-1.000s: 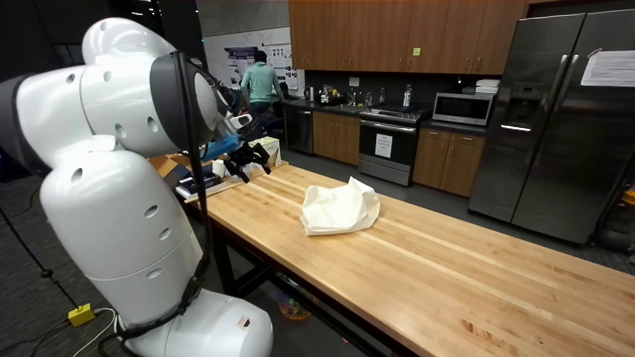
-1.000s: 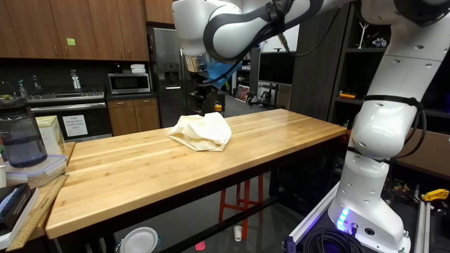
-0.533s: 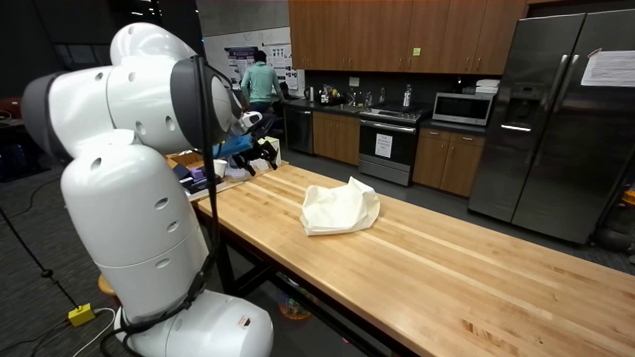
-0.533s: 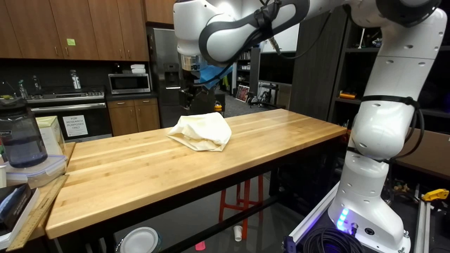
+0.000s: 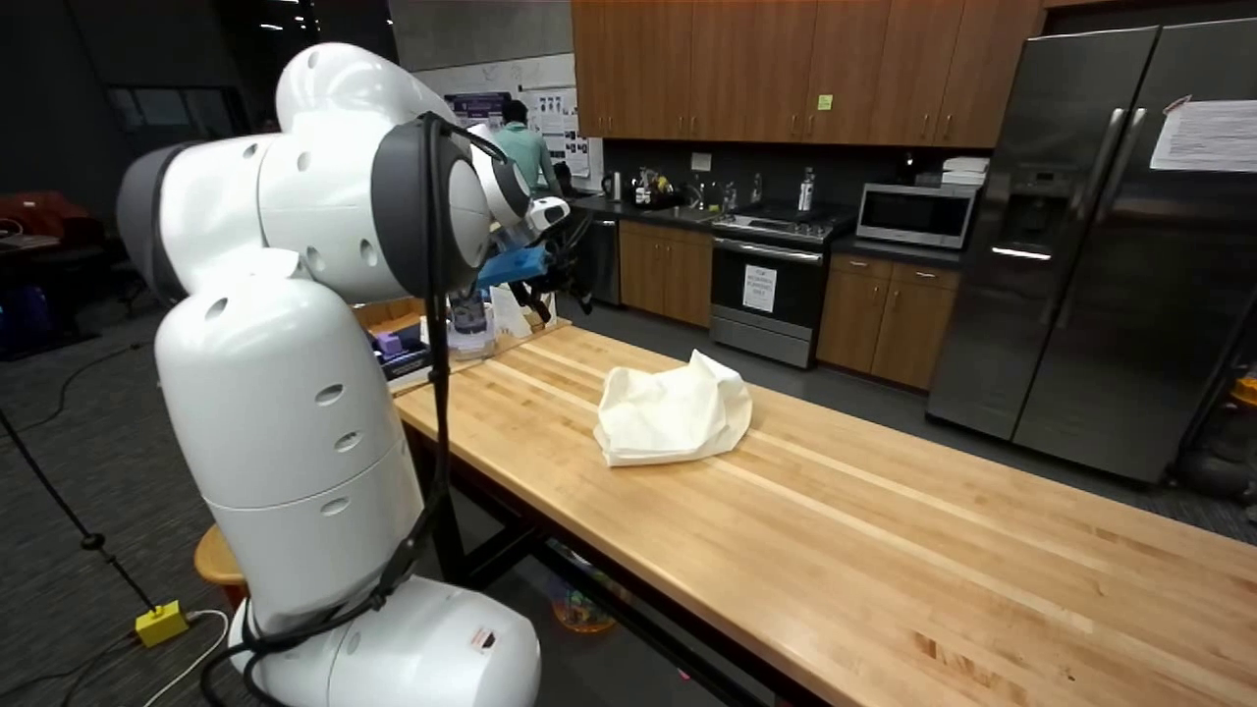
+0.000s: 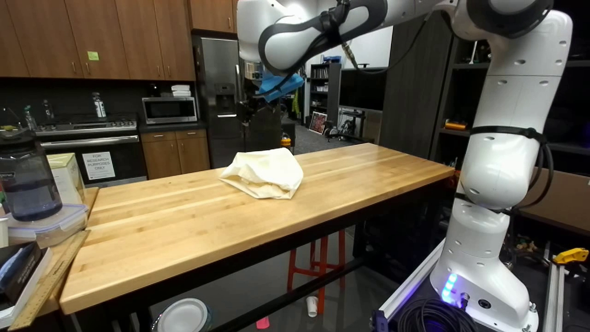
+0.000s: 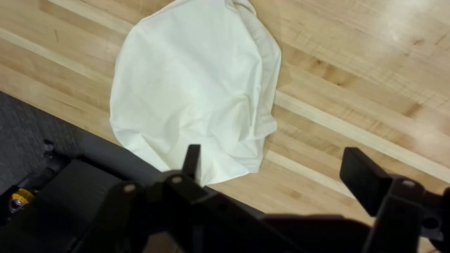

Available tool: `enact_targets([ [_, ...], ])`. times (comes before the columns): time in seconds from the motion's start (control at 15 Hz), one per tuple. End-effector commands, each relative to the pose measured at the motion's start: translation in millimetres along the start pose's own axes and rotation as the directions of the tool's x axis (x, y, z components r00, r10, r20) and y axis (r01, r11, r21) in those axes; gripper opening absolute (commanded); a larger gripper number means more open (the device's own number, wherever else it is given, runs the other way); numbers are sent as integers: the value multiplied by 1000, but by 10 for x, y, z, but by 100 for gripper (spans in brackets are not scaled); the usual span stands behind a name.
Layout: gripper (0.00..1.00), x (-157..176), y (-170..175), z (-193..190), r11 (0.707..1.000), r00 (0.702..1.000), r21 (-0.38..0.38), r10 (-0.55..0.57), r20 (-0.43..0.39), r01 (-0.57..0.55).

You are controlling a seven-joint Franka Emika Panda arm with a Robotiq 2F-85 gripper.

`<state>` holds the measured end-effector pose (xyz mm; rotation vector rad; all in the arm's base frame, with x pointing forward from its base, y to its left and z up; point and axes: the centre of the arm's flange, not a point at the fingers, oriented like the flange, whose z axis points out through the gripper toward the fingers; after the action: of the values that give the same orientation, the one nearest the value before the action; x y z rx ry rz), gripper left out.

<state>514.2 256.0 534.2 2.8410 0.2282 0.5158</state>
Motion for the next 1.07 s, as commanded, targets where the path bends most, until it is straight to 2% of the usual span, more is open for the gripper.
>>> enact_targets([
  [0.0,100,230,208,185,998,998,13,63,14,-64],
  [0.47,100,407,451,675,993,994,48,106,5,-106],
  [1.0,100,436,494,1217,983,982,81,154,113,-163],
])
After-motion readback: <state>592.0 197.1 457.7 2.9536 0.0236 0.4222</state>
